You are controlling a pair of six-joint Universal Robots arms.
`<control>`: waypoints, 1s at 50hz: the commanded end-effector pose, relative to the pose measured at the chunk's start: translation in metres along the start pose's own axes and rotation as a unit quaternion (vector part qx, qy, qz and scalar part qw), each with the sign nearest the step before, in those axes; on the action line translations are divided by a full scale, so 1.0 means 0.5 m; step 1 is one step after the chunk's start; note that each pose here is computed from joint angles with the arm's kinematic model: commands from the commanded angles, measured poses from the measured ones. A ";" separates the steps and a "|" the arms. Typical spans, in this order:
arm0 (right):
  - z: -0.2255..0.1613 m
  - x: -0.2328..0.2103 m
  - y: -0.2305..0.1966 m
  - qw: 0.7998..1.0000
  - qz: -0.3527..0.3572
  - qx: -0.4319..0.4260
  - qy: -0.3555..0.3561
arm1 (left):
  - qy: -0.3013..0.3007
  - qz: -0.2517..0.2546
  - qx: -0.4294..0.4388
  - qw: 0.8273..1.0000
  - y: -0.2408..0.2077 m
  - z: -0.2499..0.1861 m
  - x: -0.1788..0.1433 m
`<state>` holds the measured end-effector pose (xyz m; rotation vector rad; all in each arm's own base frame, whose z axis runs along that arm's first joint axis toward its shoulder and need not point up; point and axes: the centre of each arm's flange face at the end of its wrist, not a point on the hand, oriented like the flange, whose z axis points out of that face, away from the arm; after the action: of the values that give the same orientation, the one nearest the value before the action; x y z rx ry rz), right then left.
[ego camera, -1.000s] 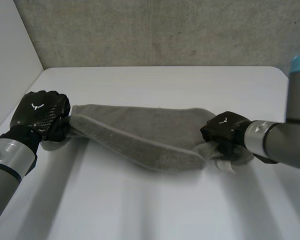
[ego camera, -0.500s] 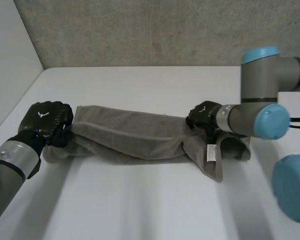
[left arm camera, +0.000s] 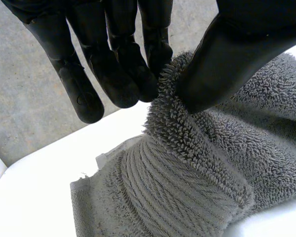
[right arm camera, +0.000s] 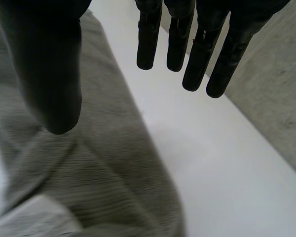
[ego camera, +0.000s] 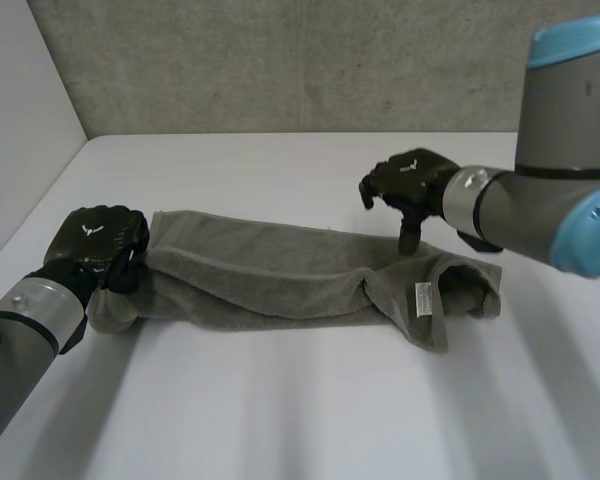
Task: Fold the towel.
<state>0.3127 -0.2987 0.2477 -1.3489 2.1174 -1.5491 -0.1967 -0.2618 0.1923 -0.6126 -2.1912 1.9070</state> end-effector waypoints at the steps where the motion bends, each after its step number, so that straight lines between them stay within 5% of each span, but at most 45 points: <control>1: -0.023 -0.041 0.072 0.992 0.125 0.022 0.015 | -0.002 -0.001 0.004 1.000 -0.004 -0.001 -0.001; 13: -0.024 -0.095 0.159 0.973 0.227 0.015 0.029 | -0.004 -0.002 0.014 1.000 -0.020 -0.008 -0.002; 25: -0.002 -0.073 0.197 0.966 0.226 0.024 0.124 | -0.009 -0.009 0.048 0.999 -0.057 -0.025 -0.005; 50: 0.016 -0.122 0.213 0.964 0.245 0.033 0.099 | -0.003 -0.041 0.070 0.997 -0.081 -0.043 0.001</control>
<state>0.2918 -0.2554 0.1337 -0.6067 2.2659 -1.5719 -0.1966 -0.2468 0.2349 -0.4852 -2.0325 1.9990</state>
